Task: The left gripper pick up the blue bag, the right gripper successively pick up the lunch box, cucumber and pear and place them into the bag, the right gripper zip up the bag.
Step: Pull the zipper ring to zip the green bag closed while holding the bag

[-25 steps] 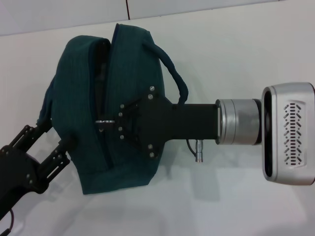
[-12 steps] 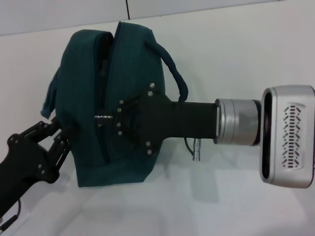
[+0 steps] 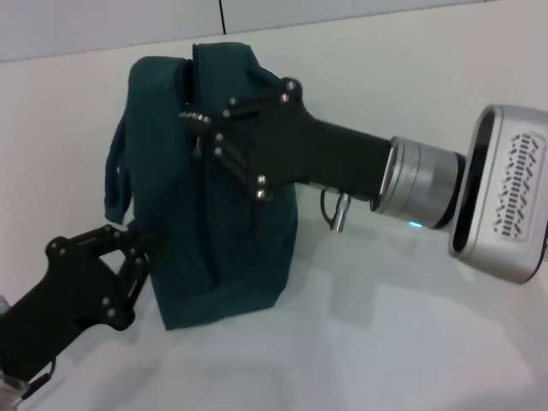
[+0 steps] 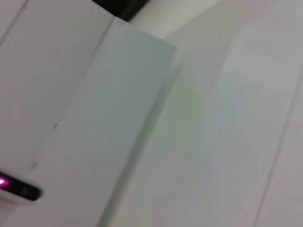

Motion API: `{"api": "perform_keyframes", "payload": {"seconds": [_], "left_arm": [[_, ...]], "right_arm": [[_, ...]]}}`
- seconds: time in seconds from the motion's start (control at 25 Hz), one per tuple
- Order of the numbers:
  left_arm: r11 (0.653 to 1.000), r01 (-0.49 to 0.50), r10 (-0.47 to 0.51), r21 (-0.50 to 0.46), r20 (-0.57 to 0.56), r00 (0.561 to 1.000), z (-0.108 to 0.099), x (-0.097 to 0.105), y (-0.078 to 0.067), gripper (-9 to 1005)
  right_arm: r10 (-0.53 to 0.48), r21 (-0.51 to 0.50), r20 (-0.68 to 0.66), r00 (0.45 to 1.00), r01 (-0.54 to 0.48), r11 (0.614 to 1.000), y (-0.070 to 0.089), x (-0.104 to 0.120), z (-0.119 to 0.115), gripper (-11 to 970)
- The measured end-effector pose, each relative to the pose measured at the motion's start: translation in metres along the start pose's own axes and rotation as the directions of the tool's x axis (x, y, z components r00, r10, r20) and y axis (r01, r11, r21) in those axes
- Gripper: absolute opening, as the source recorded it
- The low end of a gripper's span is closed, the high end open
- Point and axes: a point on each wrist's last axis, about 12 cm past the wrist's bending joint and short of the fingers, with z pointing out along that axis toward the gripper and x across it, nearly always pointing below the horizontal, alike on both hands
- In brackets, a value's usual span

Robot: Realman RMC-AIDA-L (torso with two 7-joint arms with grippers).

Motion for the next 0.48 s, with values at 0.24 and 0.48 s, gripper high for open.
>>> {"api": "perform_keyframes", "payload": {"seconds": [0.24,0.48], "left_arm": [[1.000,-0.021,0.022,0.021,-0.007,1.000,0.002,-0.001,0.001,81],[1.000,-0.025,0.025,0.014,-0.023,0.999,0.000,-0.001,0.004,62]], "right_arm": [[0.033,0.075,0.003,0.999,-0.034,0.997,-0.009,0.002,-0.003,18],[0.014,0.148,-0.031,0.999,-0.009,0.989,-0.019,0.008,-0.013,18]]}}
